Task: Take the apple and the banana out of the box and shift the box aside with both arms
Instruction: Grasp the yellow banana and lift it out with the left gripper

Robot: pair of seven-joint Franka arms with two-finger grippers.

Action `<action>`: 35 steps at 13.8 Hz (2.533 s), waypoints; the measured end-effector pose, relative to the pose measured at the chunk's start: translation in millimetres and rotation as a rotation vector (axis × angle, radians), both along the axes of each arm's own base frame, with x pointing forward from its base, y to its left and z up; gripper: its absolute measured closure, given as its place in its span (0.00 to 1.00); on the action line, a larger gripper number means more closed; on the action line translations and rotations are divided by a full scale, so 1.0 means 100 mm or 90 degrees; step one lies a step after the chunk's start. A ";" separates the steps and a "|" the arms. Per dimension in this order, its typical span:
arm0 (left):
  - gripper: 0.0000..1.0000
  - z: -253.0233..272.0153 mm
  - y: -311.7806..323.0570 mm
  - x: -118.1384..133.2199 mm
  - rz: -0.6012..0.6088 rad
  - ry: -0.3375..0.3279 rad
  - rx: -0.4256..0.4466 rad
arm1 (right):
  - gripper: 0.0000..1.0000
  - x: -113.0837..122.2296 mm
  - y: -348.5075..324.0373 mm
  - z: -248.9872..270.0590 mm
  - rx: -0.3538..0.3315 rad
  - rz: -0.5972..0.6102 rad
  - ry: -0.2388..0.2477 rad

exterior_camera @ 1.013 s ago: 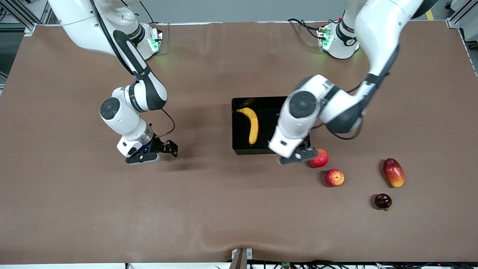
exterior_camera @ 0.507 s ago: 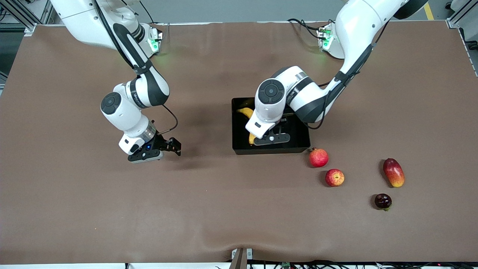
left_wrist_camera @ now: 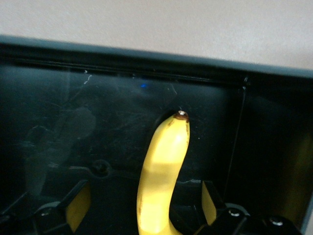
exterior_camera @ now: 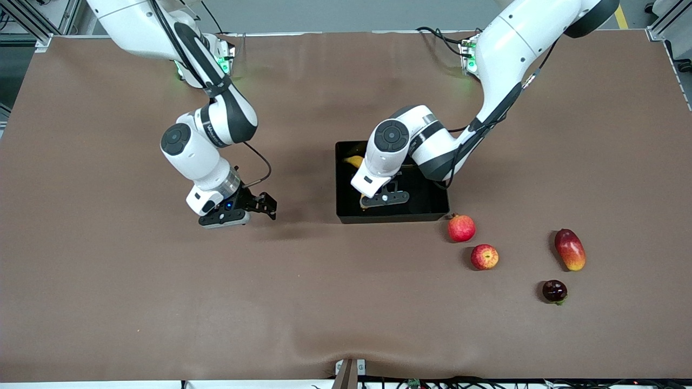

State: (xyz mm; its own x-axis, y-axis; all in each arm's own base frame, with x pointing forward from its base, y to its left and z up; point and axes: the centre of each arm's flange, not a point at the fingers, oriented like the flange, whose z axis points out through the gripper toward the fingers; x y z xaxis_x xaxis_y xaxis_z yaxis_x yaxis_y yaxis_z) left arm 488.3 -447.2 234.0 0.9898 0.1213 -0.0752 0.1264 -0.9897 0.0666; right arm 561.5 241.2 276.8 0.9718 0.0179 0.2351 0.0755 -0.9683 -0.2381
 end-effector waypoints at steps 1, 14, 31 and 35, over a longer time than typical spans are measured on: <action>0.00 -0.04 0.00 -0.02 -0.002 0.002 -0.001 | 0.00 -0.01 0.01 0.00 0.001 -0.003 0.001; 0.28 -0.41 -0.03 -0.31 0.003 0.033 0.025 | 0.00 -0.16 0.31 -0.02 0.011 -0.017 0.020; 0.63 0.77 -0.15 0.38 0.046 -0.072 0.026 | 0.00 -0.35 0.63 -0.04 0.023 -0.043 0.041; 0.63 1.44 0.05 0.39 0.036 -0.108 0.071 | 0.00 -0.37 0.66 -0.04 0.023 -0.045 0.043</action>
State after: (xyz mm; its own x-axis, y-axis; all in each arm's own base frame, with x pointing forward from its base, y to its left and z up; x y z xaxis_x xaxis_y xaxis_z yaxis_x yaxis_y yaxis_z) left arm 527.6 -442.6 378.4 0.9785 0.1756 0.1085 0.1786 -0.9837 -0.0187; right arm 524.5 307.4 273.0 0.9839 -0.0585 0.1688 -0.0099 -0.9613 -0.2755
